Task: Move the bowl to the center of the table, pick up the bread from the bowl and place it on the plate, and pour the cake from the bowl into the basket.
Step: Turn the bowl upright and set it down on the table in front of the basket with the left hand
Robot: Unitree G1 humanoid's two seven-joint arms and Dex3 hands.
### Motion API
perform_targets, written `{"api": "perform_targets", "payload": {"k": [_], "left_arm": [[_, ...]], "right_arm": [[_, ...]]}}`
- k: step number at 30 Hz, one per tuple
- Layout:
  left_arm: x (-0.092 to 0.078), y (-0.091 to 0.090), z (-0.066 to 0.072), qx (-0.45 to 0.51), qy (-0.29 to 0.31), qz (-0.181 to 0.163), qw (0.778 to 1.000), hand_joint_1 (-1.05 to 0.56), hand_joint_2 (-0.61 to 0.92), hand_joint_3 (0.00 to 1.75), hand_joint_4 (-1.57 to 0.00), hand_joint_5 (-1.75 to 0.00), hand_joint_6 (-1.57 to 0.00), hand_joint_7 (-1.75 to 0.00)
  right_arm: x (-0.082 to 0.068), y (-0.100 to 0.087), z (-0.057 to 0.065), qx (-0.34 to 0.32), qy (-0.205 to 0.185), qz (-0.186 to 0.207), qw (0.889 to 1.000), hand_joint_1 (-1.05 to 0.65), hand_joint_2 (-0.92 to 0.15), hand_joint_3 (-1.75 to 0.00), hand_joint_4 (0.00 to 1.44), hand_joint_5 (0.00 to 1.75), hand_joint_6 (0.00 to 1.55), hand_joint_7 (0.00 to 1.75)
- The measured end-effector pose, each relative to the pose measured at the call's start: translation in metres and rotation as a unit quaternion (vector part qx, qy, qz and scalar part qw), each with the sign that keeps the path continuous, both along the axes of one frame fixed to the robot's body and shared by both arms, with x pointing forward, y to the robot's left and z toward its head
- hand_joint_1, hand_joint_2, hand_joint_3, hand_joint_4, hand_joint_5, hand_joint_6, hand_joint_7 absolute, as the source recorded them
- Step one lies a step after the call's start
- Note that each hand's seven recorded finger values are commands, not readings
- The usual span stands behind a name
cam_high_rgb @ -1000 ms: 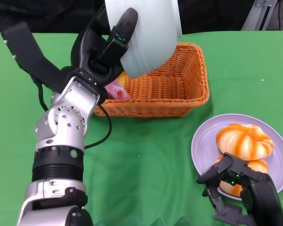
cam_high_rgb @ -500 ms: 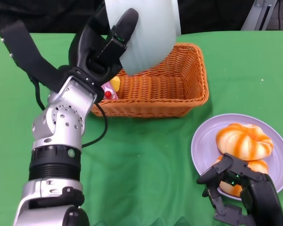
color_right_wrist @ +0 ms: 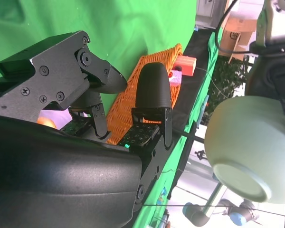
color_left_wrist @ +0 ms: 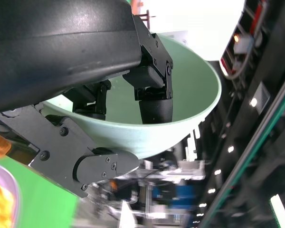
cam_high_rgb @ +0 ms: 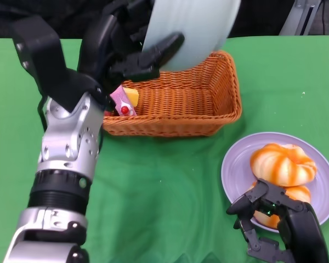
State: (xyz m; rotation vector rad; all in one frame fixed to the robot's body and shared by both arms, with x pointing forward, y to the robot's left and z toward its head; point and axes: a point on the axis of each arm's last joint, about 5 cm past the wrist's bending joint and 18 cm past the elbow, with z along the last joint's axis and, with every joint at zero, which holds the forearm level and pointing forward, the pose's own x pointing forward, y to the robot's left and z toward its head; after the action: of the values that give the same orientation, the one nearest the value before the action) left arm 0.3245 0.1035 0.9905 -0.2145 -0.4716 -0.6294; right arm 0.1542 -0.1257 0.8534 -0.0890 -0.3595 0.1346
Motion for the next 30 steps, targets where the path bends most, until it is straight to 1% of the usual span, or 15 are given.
{"api": "perform_targets", "payload": {"k": [1, 3, 4, 6, 8, 12, 13, 14, 17, 25, 30], "left_arm": [[-0.001, 0.002, -0.002, 0.019, -0.02, 0.009, 1.0, -0.11, 0.65, 0.95, -0.8, -1.48, -0.76, -1.43], [-0.002, 0.006, -0.005, 0.064, -0.069, 0.027, 0.995, -0.11, 0.7, 0.88, -0.76, -1.53, -0.73, -1.46], [-0.003, 0.009, -0.007, 0.08, -0.093, 0.034, 0.992, -0.1, 0.75, 0.78, -0.73, -1.57, -0.73, -1.45], [-0.004, 0.016, -0.009, 0.101, -0.129, 0.047, 0.985, -0.1, 0.79, 0.69, -0.71, -1.6, -0.73, -1.44], [-0.006, 0.021, -0.012, 0.121, -0.155, 0.054, 0.979, -0.08, 0.8, 0.71, -0.67, -1.64, -0.72, -1.44], [-0.008, 0.029, -0.017, 0.152, -0.195, 0.065, 0.967, -0.07, 0.77, 0.79, -0.64, -1.65, -0.72, -1.44], [-0.009, 0.03, -0.018, 0.158, -0.203, 0.068, 0.964, -0.05, 0.73, 0.86, -0.63, -1.68, -0.71, -1.45], [-0.01, 0.032, -0.019, 0.165, -0.21, 0.072, 0.961, -0.04, 0.72, 0.89, -0.61, -1.69, -0.71, -1.46], [-0.012, 0.038, -0.02, 0.183, -0.237, 0.076, 0.951, -0.02, 0.69, 0.94, -0.59, -1.72, -0.71, -1.45], [-0.017, 0.049, -0.025, 0.241, -0.282, 0.104, 0.923, -0.01, 0.66, 0.92, -0.57, -1.74, -0.69, -1.47], [-0.02, 0.053, -0.03, 0.267, -0.309, 0.126, 0.904, -0.03, 0.65, 0.92, -0.57, -1.75, -0.66, -1.49]], "right_arm": [[0.0, 0.0, 0.0, 0.0, 0.0, 0.0, 1.0, -0.05, -0.56, -1.04, 0.81, 1.5, 0.73, 1.24], [0.0, 0.0, 0.0, 0.0, 0.0, 0.0, 1.0, -0.04, -0.56, -1.03, 0.8, 1.49, 0.73, 1.23], [0.0, 0.0, 0.0, -0.001, 0.0, 0.0, 1.0, -0.04, -0.56, -1.04, 0.81, 1.49, 0.73, 1.23], [0.001, 0.0, 0.0, -0.005, -0.002, 0.001, 1.0, -0.04, -0.56, -1.04, 0.81, 1.49, 0.74, 1.22], [0.001, 0.0, 0.0, -0.005, -0.002, 0.002, 1.0, -0.04, -0.55, -1.04, 0.82, 1.49, 0.74, 1.22], [0.002, 0.001, 0.0, -0.004, -0.001, 0.002, 1.0, -0.03, -0.54, -1.08, 0.81, 1.49, 0.75, 1.22], [0.002, 0.001, 0.0, -0.004, -0.001, 0.002, 1.0, -0.03, -0.54, -1.09, 0.82, 1.49, 0.75, 1.22], [0.002, 0.001, 0.0, -0.004, 0.0, 0.002, 1.0, -0.03, -0.54, -1.09, 0.82, 1.49, 0.75, 1.22], [0.002, 0.001, -0.001, -0.004, 0.001, 0.002, 1.0, -0.03, -0.55, -1.07, 0.81, 1.49, 0.74, 1.22], [0.003, 0.001, 0.0, -0.003, 0.0, 0.002, 1.0, -0.02, -0.56, -1.05, 0.82, 1.49, 0.74, 1.22], [0.003, 0.002, 0.0, -0.002, 0.0, 0.003, 1.0, -0.02, -0.57, -1.04, 0.82, 1.49, 0.74, 1.22]]}}
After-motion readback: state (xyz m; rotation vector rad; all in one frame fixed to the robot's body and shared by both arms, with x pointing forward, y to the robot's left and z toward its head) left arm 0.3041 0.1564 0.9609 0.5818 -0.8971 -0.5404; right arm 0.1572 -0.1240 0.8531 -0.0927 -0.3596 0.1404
